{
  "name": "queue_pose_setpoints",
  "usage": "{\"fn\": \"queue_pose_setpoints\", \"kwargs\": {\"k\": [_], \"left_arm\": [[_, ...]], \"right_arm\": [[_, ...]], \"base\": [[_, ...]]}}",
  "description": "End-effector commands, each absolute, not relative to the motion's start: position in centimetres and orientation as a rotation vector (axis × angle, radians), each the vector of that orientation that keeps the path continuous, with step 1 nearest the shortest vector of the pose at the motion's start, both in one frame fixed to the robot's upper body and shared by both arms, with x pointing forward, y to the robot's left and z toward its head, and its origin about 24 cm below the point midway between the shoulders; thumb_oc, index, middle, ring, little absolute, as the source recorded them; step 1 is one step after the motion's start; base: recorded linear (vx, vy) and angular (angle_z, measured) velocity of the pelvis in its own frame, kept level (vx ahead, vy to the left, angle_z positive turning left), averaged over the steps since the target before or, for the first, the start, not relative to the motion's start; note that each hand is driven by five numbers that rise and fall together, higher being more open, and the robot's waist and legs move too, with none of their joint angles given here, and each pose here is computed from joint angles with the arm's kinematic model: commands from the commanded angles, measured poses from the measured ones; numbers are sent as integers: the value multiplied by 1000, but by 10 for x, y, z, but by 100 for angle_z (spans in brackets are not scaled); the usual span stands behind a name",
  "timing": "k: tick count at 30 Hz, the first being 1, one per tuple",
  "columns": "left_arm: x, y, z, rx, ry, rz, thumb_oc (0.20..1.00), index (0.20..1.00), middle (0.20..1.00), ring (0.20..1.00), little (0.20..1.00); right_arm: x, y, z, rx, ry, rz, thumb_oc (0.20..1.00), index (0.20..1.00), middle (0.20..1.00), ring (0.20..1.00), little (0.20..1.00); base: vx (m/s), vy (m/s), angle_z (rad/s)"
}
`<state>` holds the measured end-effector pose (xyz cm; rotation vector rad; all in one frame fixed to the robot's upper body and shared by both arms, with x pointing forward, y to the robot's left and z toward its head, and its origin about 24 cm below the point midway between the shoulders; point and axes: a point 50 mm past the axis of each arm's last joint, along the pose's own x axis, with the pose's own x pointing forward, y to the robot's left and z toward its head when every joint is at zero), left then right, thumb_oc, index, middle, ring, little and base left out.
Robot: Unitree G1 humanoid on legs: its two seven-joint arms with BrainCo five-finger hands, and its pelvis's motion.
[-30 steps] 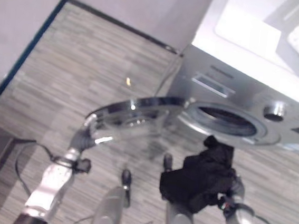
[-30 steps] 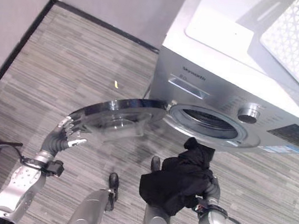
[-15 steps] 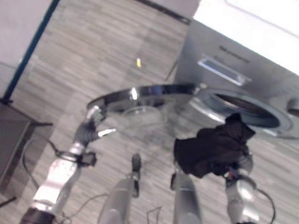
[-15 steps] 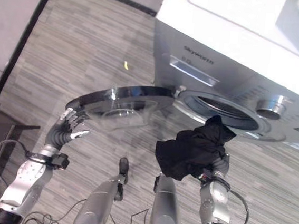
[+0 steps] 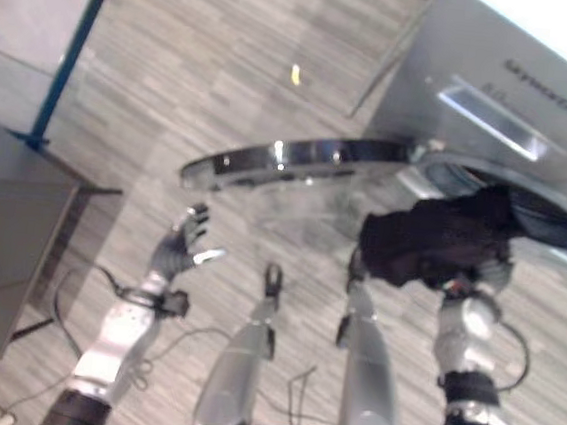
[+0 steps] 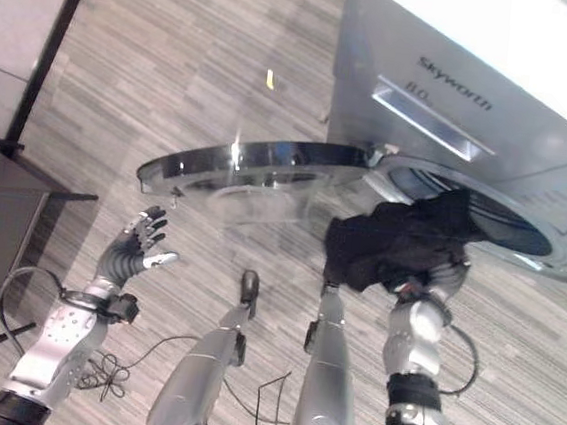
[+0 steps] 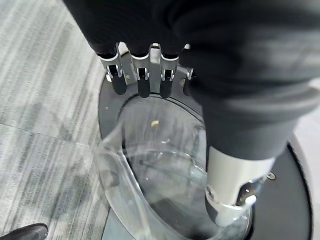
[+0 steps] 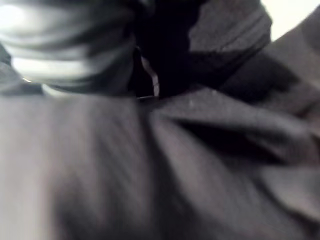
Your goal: Grab the laundry basket,head to the washer,open it,put in the laundry and shut it.
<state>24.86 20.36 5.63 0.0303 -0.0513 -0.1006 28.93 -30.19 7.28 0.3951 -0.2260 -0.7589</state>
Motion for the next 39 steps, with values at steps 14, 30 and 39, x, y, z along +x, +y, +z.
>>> {"fn": "queue_pose_setpoints", "kwargs": {"k": [14, 30, 39], "left_arm": [[241, 205, 68, 49, -117, -141, 1000, 1000, 1000, 1000, 1000], [242, 188, 65, 45, -94, -242, 1000, 1000, 1000, 1000, 1000], [241, 190, 66, 58, -86, -255, 1000, 1000, 1000, 1000, 1000]], "right_arm": [[280, -344, 123, 373, -477, -892, 200, 200, 200, 200, 200], [295, -369, 181, 499, -634, -968, 200, 200, 200, 200, 200], [289, -395, 231, 456, -742, -1005, 200, 200, 200, 200, 200]], "base": [[-6, -16, 2], [8, -29, 0], [8, -52, -4]]}}
